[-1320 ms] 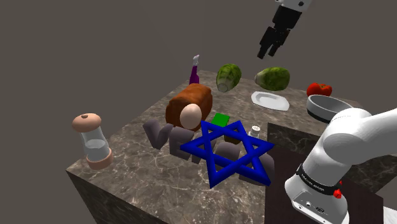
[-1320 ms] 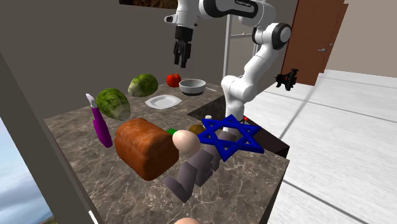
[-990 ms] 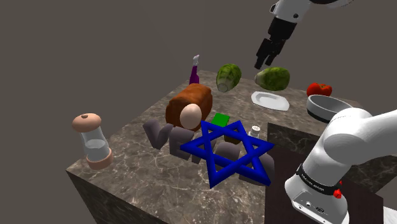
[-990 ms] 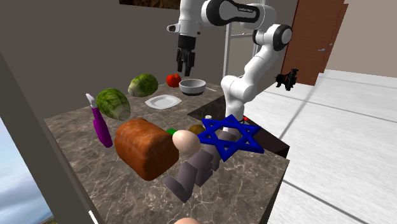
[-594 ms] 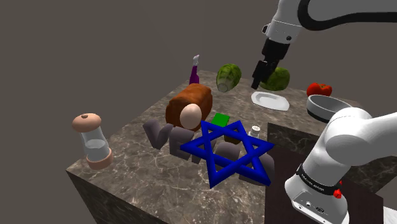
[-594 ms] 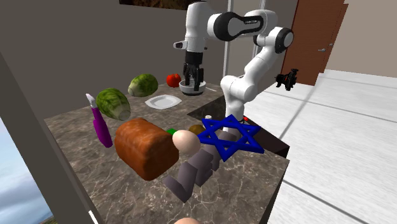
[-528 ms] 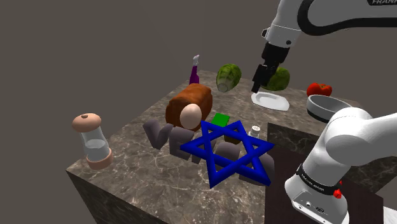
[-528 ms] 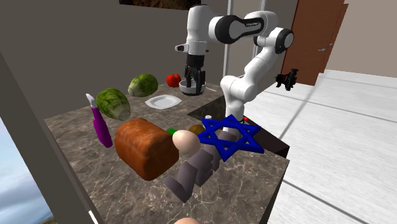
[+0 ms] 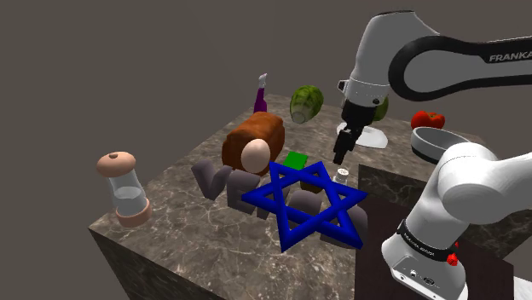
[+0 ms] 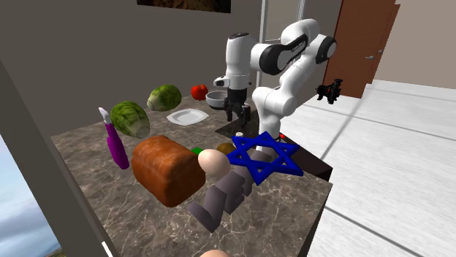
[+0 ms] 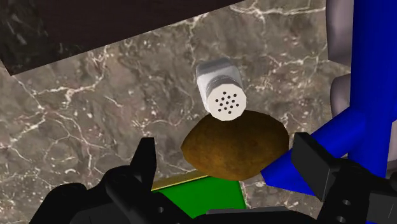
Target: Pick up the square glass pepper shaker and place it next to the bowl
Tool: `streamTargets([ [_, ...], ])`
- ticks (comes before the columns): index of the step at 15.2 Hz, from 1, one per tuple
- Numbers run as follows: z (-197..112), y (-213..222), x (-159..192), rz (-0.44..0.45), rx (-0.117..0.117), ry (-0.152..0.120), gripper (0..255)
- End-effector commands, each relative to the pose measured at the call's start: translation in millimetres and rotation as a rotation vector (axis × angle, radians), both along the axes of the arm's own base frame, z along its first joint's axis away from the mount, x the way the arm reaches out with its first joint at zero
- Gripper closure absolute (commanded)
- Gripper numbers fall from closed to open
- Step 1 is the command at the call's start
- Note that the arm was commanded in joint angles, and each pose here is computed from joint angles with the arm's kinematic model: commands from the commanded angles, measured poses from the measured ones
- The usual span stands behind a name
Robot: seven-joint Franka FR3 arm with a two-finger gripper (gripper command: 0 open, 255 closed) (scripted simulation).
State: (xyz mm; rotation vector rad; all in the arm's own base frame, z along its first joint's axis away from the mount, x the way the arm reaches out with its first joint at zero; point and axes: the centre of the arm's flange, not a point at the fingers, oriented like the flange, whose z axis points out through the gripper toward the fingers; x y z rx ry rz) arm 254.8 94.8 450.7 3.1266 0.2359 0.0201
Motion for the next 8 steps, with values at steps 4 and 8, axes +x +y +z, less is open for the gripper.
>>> streamTargets([
  [4, -27.9, 7.2, -3.9, 0.009, -0.003, 0.013, 0],
  [8, -52.1, 7.0, -3.9, 0.009, -0.003, 0.013, 0],
])
